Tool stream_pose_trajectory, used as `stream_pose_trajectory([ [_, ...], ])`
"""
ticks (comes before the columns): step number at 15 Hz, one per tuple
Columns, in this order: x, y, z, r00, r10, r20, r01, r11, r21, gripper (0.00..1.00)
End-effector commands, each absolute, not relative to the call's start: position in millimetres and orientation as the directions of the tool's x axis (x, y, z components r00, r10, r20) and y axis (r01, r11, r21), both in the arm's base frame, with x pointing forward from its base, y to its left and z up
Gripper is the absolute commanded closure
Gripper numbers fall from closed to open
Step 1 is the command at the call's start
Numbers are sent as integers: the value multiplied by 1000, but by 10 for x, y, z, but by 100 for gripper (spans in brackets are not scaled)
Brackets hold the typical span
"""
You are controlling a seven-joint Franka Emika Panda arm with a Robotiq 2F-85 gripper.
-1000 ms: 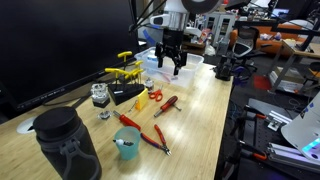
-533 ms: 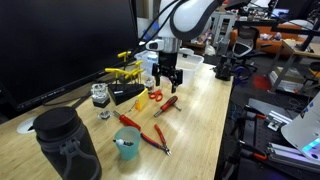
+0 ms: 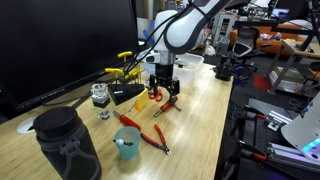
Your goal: Put the screwdriver into the basket.
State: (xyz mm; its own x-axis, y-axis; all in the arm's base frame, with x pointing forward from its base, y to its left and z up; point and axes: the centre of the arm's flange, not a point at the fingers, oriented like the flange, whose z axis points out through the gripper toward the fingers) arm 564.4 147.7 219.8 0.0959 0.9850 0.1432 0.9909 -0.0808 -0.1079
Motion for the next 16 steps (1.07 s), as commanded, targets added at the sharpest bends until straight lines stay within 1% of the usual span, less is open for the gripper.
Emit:
stream_pose_trajectory([
  [1,5581,1489,2185,66,987,148,993,-51,-102,0],
  [14,5397,1416,1764,120,990,69,983,-109,-149,0],
  [15,5395,1407,1745,125,990,65,982,-114,-151,5],
  [16,5395,1402,1721,128,990,62,981,-118,-153,22],
])
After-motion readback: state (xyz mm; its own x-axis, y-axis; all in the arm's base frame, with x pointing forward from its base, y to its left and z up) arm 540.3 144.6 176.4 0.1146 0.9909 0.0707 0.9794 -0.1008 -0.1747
